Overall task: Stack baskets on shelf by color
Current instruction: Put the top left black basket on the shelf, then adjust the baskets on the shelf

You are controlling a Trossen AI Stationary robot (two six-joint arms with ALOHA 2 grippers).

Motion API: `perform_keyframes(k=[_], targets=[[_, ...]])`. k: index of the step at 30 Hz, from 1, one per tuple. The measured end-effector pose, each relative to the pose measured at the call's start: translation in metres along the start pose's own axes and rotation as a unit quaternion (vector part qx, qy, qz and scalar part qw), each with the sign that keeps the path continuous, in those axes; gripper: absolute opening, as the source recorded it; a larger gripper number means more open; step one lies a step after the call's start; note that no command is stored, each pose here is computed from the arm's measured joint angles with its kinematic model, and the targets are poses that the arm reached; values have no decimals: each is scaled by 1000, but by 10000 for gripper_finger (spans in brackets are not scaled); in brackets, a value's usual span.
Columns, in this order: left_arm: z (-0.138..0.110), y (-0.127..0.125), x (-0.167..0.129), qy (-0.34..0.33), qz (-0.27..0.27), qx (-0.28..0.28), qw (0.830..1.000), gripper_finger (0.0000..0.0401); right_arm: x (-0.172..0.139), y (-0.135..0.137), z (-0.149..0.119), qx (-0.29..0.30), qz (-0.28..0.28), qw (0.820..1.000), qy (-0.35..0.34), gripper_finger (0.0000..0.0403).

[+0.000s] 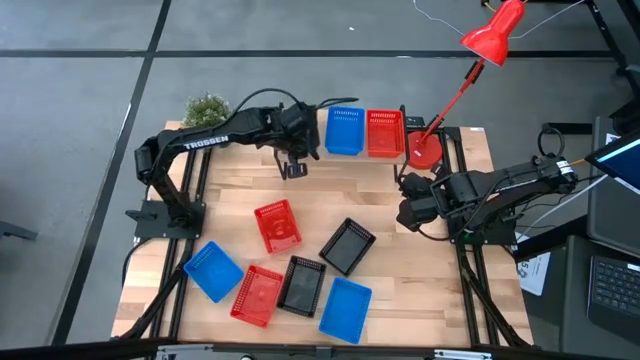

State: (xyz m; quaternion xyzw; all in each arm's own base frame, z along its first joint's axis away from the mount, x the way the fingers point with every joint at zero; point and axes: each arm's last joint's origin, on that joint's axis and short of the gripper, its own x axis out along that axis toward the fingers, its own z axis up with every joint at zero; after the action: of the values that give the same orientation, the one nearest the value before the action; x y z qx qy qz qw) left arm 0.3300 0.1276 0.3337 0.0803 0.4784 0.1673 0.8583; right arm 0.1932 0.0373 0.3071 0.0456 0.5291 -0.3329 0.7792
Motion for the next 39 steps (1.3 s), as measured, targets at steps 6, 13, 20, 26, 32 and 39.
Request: perform_keyframes(k=[6,13,20,26,32,39], targets=[[1,-1,12,9,1,-5,1000,49,0,0,0,0,0,1000,0,95],[-1,-1,17,20,-3,-4,1000,76,0,0,0,0,0,1000,0,95],[-5,-1,16,53,23,4,998,84,0,0,0,0,0,1000,0,95],[-7,-4,15,73,56,19,996,84,0,0,0,0,0,1000,0,95],[-6,-8,14,71,53,32,996,84,0,0,0,0,0,1000,0,95],[-8,-19,8,98,79,53,991,84,0,0,0,-1,0,1000,0,95]])
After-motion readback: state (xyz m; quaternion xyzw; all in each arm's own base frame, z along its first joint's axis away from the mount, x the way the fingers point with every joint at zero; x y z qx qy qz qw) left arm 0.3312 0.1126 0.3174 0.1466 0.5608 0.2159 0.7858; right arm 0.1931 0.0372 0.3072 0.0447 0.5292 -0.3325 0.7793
